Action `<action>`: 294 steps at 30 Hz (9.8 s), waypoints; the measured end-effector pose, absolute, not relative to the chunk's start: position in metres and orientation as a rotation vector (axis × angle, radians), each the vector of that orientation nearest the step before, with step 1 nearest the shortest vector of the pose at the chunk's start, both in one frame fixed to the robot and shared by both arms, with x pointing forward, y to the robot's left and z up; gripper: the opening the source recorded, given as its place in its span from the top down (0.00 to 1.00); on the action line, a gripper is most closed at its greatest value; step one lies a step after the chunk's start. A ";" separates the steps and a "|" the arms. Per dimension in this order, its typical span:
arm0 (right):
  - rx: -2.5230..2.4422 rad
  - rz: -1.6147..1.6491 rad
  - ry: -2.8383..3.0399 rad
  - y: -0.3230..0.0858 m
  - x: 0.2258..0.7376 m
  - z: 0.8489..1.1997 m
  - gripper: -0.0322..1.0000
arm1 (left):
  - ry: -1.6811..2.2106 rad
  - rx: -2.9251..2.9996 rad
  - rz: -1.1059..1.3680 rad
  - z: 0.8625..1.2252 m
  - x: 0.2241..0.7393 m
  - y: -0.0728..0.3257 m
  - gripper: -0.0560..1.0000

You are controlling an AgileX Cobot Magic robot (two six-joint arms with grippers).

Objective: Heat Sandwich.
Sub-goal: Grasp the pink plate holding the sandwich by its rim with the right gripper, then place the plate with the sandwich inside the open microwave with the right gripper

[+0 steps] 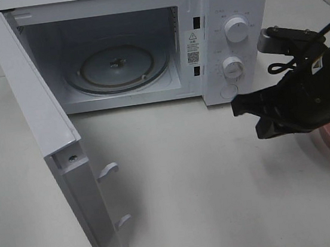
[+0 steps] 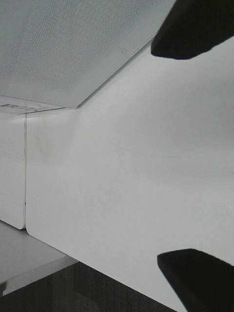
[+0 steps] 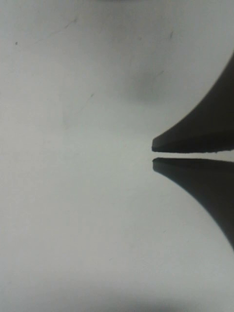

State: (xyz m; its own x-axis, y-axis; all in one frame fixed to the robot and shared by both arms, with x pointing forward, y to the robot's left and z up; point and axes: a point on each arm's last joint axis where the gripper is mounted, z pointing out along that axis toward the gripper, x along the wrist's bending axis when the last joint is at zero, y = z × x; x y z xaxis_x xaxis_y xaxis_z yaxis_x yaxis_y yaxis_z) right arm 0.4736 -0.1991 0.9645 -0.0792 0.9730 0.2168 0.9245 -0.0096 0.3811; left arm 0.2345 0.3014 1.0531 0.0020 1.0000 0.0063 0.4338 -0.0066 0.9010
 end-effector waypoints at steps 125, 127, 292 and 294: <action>1.995 -0.334 2.296 -0.293 0.553 0.891 0.91 | 1.528 1.537 0.967 1.053 0.235 0.301 0.01; 1.982 -0.359 2.295 -0.291 0.552 0.892 0.91 | 1.528 1.537 0.967 1.053 0.235 0.301 0.01; -0.942 -0.096 2.666 -0.176 0.419 0.993 0.93 | 1.528 1.537 0.967 1.053 0.235 0.301 0.01; -0.948 -0.085 2.663 -0.174 0.420 0.991 0.93 | 1.528 1.537 0.967 1.053 0.235 0.301 0.01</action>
State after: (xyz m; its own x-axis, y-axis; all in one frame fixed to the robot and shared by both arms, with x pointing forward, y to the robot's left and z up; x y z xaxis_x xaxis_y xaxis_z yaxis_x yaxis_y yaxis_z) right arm 0.4203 -0.1744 0.9914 -0.7319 -0.6255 -0.2704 -0.6069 0.7788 -0.1588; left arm 0.2345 0.3014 1.0531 0.0020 1.0000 0.0063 0.4338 -0.0066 0.9010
